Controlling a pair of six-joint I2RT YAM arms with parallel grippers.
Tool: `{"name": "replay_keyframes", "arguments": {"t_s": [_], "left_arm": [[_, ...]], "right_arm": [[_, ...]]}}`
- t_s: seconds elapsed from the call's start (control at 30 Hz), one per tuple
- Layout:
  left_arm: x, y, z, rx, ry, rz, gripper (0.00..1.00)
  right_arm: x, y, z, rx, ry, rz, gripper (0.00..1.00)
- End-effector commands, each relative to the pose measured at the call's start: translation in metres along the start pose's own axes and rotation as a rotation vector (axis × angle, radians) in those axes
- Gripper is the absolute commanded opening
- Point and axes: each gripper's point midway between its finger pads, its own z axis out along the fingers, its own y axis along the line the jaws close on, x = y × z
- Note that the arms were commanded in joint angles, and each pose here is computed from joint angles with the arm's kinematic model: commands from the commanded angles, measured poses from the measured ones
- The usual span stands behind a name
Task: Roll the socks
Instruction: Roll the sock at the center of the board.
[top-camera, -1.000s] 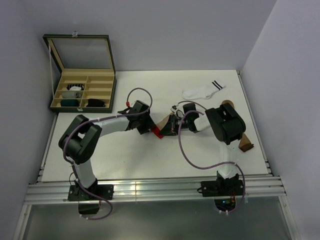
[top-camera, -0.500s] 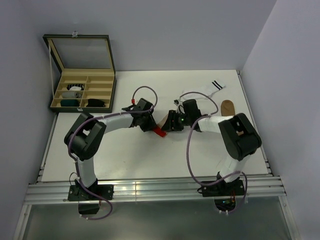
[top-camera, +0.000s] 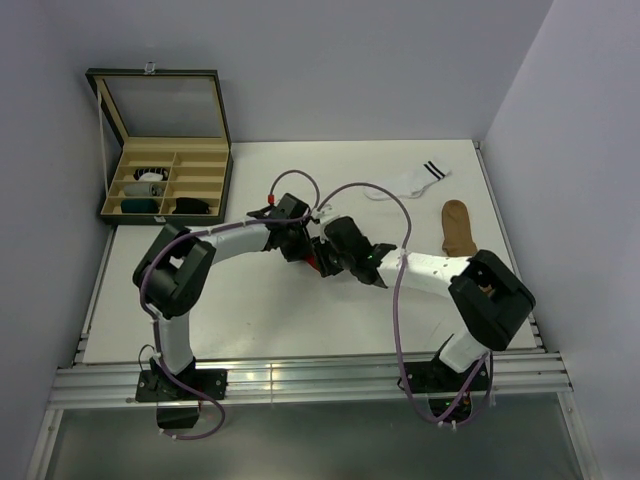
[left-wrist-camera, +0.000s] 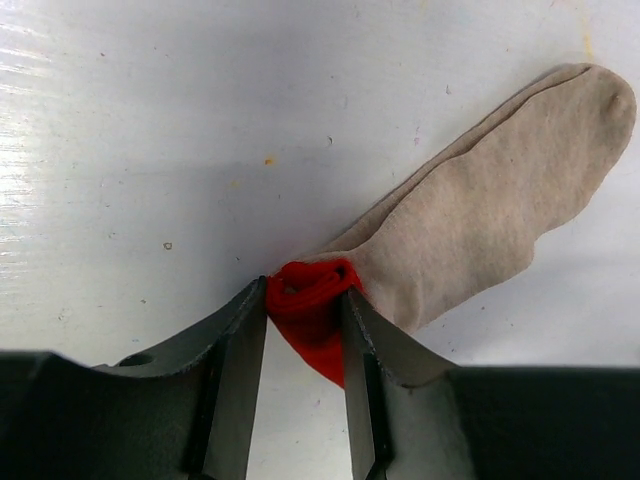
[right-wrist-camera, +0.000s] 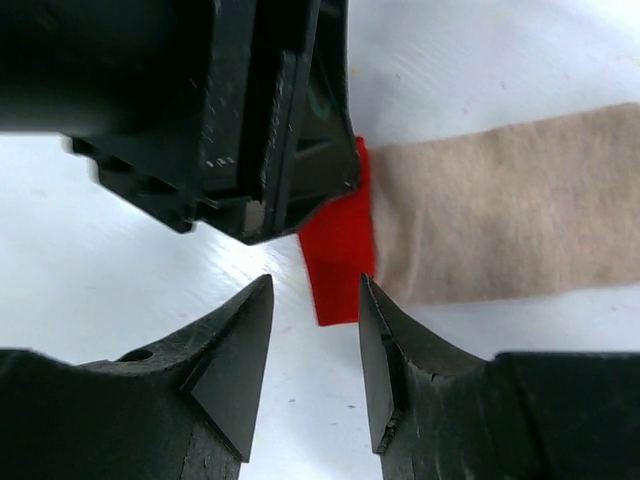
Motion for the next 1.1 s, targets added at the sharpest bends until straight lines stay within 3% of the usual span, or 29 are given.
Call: {"name": "replay_keyframes", "arguments": {"t_s": [0.0, 0.3, 0.47, 0.57, 0.67, 0.9, 0.93, 1.07], "left_arm": [[0.016, 0.026, 0.008, -0.110, 0.052, 0.061, 0.40], [0.016, 0.021, 0.012, -0.101, 0.065, 0.070, 0.40], [0.015, 0.017, 0.012, -0.088, 0.067, 0.068, 0.41], [0.011, 0.013, 0.008, -0.082, 0.050, 0.062, 0.45], [0.004, 0.011, 0.001, -0.076, 0.019, 0.044, 0.52], [-0.016, 0.012, -0.022, -0.048, -0.075, -0.055, 0.69], [-0.018, 0.018, -0.023, -0.056, -0.088, -0.072, 0.71], [-0.030, 0.012, -0.043, -0.010, -0.154, -0.135, 0.77]], "right_arm": [[-0.006, -0.015, 0.007, 0.142, -0.017, -0.113, 0.46], [0.022, -0.001, 0.029, 0.156, 0.048, -0.215, 0.44], [0.037, -0.002, 0.036, 0.204, 0.086, -0.257, 0.38], [0.045, 0.001, 0.039, 0.189, 0.104, -0.250, 0.24], [0.049, 0.006, 0.038, 0.144, 0.113, -0.210, 0.03], [0.040, 0.011, 0.029, -0.149, 0.112, 0.050, 0.00], [0.041, 0.025, 0.023, -0.267, 0.135, 0.095, 0.00], [0.044, 0.019, 0.027, -0.449, 0.197, 0.264, 0.00]]}}
